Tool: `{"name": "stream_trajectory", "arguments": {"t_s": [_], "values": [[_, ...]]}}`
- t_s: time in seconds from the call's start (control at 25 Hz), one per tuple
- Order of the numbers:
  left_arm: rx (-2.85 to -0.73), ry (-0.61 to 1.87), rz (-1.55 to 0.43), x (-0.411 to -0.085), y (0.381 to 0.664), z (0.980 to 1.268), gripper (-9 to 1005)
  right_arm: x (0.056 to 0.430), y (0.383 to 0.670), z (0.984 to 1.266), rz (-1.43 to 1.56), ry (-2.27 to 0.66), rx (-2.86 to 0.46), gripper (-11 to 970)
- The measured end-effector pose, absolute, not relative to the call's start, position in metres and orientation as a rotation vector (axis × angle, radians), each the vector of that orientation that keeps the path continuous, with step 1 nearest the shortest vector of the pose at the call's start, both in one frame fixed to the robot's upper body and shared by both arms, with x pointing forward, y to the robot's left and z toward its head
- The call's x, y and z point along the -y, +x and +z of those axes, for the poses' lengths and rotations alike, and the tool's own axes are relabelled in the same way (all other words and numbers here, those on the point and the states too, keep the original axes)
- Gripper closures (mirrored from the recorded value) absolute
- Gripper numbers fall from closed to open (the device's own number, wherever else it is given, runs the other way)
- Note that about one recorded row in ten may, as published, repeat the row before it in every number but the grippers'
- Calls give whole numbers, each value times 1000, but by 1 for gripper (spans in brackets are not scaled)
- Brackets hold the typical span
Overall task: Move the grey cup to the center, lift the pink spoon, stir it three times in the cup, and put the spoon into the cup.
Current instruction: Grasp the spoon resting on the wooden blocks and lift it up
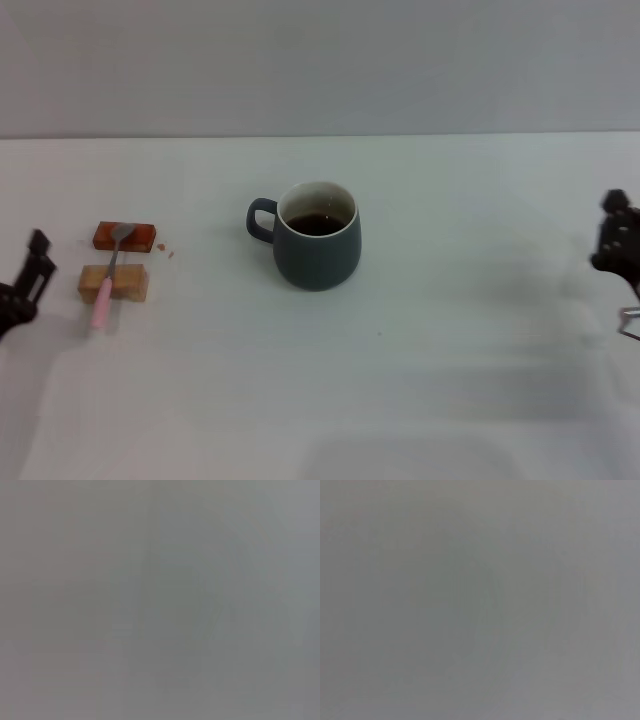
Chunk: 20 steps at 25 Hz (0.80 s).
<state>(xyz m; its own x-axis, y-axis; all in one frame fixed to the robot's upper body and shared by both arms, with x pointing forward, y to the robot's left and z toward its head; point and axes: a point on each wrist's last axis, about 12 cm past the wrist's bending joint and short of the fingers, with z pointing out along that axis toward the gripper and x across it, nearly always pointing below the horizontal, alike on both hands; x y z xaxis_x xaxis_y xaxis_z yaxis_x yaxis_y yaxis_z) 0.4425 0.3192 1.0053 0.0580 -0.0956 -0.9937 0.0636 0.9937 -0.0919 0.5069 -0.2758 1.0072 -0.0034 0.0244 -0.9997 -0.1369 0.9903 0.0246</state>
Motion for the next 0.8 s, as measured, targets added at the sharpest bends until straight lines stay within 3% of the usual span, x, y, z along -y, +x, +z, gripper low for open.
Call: {"name": "stream_trajectory", "arguments": {"t_s": [0.8], "values": [[-1650,175,-181,-283,425,983,189,295,500,1002,61,-44,-1593,959]]}}
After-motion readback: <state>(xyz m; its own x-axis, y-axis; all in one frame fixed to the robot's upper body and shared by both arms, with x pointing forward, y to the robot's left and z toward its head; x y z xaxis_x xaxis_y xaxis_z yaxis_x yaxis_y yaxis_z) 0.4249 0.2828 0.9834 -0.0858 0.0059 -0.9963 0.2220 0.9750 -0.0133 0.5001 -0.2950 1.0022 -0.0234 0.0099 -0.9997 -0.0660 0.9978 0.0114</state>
